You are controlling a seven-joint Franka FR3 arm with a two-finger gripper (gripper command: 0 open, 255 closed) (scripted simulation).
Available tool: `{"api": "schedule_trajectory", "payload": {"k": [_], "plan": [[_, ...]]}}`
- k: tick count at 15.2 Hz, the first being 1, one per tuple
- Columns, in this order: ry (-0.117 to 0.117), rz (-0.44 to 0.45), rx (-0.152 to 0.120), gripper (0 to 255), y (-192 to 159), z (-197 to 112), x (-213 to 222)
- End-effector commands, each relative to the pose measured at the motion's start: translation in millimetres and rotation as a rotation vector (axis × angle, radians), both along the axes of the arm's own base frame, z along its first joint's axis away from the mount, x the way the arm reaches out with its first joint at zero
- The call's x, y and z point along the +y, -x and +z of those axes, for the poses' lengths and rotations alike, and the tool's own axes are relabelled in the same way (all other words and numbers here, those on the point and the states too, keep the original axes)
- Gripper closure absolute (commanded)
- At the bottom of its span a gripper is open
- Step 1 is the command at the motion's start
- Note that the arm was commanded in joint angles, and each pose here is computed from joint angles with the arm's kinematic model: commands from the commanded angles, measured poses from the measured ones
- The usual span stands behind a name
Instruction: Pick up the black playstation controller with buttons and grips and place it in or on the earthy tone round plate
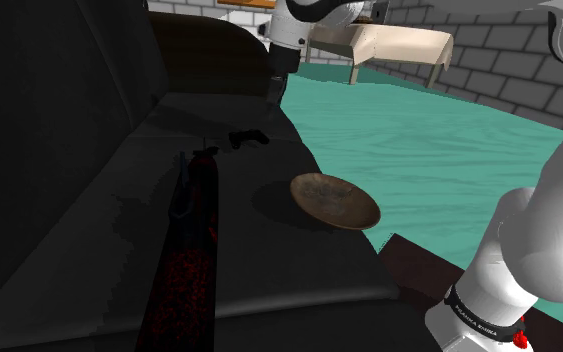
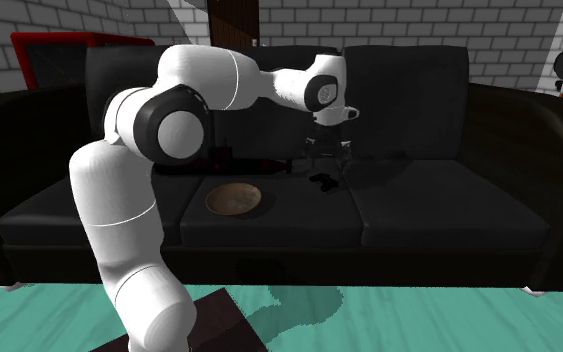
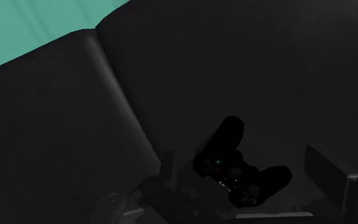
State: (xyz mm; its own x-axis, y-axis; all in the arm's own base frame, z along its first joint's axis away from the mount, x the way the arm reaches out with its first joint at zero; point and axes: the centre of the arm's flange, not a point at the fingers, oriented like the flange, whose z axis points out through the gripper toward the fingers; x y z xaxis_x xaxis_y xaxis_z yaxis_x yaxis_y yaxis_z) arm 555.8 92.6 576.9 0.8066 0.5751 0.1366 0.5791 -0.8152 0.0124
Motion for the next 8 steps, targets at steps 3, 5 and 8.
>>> {"api": "schedule_trajectory", "payload": {"k": [3,5,8], "plan": [[0.001,0.085,0.01,0,-29.9,-17.1,22.9],[0.001,0.085,0.01,0,-31.0,-27.6,23.7],[0.001,0.085,0.01,0,-32.6,-43.3,24.9]]}}
